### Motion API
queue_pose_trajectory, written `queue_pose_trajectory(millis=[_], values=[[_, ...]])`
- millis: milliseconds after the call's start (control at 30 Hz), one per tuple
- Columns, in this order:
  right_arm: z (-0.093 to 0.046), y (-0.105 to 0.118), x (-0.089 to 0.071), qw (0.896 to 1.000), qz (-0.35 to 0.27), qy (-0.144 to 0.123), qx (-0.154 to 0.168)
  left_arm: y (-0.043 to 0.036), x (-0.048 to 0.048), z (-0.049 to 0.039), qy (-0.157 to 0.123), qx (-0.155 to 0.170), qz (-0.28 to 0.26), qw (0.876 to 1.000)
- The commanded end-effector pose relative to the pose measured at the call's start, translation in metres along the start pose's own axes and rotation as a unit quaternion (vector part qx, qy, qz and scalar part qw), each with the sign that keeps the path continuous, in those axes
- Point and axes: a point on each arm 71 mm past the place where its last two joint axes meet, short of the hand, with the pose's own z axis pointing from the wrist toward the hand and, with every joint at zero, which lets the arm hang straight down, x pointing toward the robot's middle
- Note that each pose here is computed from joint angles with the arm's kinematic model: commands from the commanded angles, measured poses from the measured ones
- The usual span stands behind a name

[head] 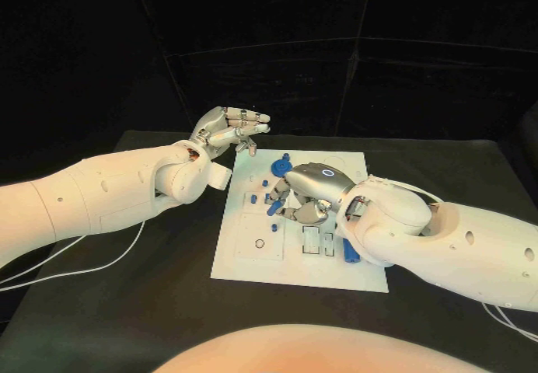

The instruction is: Assemble the parts on the task board

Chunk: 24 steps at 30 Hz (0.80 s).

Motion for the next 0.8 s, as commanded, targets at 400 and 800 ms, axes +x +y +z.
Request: queue_pose_trajectory(millis=[400,800], values=[[0.016,0.011,0.043,0.998,0.007,0.061,-0.032,-0.0007,0.0035,0.0026,0.005,0.002,-0.004,1.0],[0.019,0.009,0.055,0.996,0.002,0.084,-0.025,0.0,0.0041,0.0034,0.006,0.001,-0.005,1.0]])
